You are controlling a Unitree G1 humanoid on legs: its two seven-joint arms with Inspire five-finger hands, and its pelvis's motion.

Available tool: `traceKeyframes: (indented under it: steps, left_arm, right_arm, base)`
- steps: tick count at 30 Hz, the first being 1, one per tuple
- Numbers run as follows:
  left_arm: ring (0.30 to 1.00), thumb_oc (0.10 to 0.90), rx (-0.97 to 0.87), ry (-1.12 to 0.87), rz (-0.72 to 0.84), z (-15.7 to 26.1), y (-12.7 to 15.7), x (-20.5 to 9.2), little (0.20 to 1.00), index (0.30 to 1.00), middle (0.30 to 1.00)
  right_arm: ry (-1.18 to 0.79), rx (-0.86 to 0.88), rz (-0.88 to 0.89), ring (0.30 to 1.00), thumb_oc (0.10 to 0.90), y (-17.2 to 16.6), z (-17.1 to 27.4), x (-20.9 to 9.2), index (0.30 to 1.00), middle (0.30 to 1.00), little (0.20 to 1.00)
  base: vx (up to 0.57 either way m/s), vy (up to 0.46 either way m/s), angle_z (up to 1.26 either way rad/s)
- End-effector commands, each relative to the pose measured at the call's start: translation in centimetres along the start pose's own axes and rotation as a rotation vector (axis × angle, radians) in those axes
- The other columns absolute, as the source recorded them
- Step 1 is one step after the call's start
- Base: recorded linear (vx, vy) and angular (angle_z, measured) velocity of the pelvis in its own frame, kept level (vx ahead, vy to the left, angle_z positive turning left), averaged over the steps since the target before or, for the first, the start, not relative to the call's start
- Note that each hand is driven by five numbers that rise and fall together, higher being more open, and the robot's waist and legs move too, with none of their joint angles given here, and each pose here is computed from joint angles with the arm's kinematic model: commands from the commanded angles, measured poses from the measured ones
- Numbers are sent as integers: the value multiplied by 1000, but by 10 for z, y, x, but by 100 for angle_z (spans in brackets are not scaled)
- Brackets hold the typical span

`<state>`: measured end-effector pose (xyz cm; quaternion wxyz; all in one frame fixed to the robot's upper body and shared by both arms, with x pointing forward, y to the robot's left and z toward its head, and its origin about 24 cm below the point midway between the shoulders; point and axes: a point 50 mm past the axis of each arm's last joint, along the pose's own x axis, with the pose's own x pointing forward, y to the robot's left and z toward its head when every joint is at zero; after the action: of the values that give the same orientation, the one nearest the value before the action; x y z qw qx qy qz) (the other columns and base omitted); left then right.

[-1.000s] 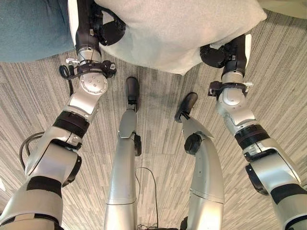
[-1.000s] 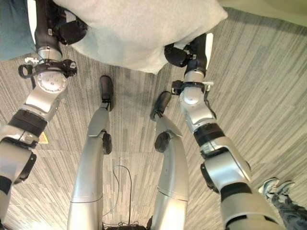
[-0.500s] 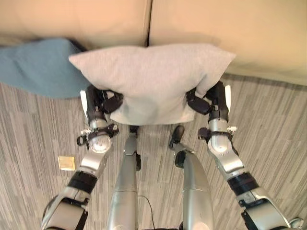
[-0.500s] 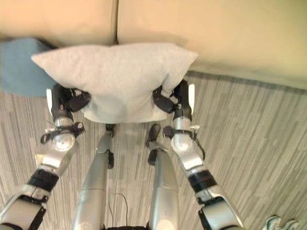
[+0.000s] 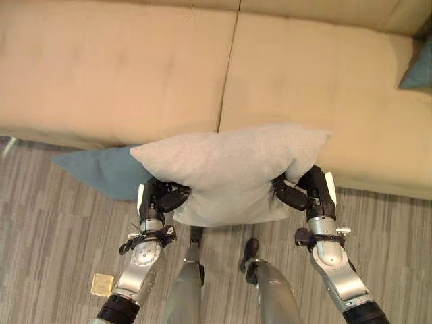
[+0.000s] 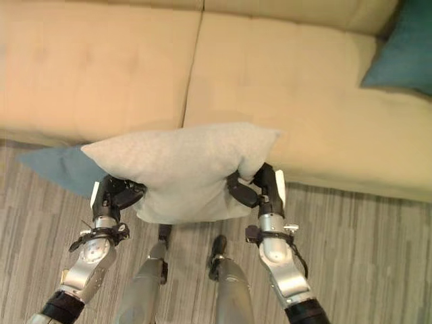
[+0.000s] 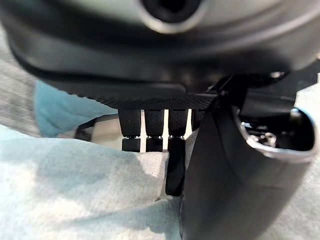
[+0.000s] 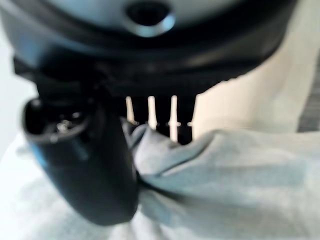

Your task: Pick up all the scattered cushions and arrange them neatly on the sofa.

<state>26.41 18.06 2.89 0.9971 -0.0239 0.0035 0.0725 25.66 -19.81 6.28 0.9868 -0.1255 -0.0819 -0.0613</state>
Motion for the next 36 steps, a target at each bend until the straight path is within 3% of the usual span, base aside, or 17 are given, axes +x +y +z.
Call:
traceKeyframes:
  steps: [1,9,24,36]
  left_arm:
    - [300,400,-102,-259,-318,52,-54,-1,300,300,300]
    - [300,400,-101,-198,-329,39,-55,-5,300,300,300]
    - [300,400,-13,-169,-293,35,-25,-15,300,300,300]
    - [300,400,-61,-161,-295,31,-24,-17,300,300,300]
  right_arm:
    - [-287,126,172,300,400,28,53,4,300,300,300]
    - [-205,89,117,300,400,9,37,-2,300,300,300]
    - [-186,110,106,300,400,12,34,-2,300,300,300]
    - [-168,100,111,300,400,12,29,0,300,300,300]
  base:
    - [175,-42,4]
    - [164,41,8]
    - [205,182,-20]
    - [189,-27,19]
